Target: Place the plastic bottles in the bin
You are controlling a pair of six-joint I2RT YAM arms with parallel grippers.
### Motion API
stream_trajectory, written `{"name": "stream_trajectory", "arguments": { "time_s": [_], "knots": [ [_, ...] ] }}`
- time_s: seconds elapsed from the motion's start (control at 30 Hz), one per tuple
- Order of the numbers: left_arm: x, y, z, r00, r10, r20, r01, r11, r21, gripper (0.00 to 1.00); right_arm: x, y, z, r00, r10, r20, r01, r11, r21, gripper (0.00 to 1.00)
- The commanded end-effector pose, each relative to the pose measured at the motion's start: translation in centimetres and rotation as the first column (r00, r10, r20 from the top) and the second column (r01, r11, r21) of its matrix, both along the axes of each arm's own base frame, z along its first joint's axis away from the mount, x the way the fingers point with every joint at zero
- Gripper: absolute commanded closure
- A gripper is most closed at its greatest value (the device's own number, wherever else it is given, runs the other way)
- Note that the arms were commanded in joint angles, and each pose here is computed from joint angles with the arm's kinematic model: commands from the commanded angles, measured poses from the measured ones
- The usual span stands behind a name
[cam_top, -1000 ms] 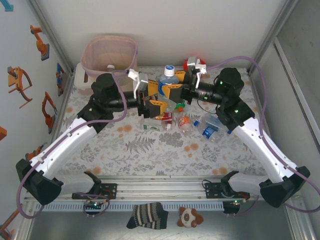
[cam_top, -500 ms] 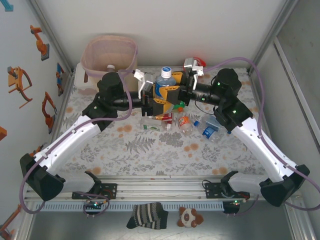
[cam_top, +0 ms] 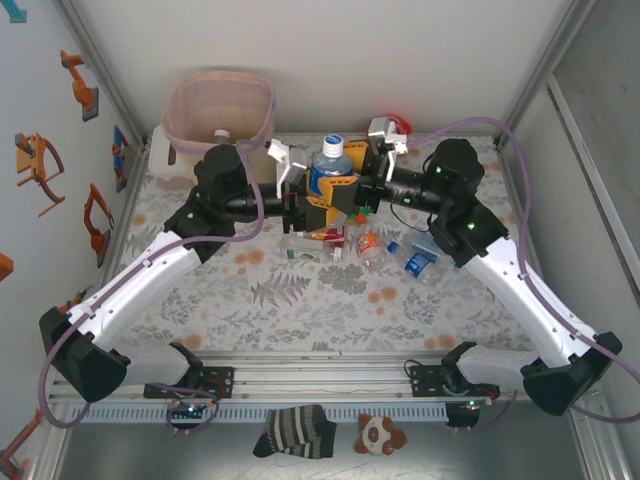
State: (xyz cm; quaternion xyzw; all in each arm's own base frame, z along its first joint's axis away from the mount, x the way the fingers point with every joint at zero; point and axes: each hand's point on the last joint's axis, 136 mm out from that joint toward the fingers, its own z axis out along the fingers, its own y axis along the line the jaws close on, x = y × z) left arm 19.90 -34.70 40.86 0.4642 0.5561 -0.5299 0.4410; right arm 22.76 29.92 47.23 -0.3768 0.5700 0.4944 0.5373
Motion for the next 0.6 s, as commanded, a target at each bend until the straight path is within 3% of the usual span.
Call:
{"name": "stream_trajectory", "arguments": {
  "time_s": [0.0,0.27,0.57],
  "knots": [
    [-1.1,0.6,2.1,0.998,-0.011,0.066,0.013,0.999,-0.036,0.51,-0.8,-1.3,2.3,0.996,-0.056,0.067,0.055,0.998,0.021,0.2],
    [-0.6,0.9,1.8,0.996,0.036,0.081,-0.035,0.999,-0.01,0.51,-0.8,-2.8,1.4,0.988,-0.146,0.041,0.147,0.989,-0.018,0.13],
    [5.2,2.7,0.9,0.944,0.324,0.063,-0.329,0.939,0.104,0.52,-1.1,-4.4,0.1,0.975,-0.22,0.038,0.222,0.973,-0.056,0.13]
  ]
}}
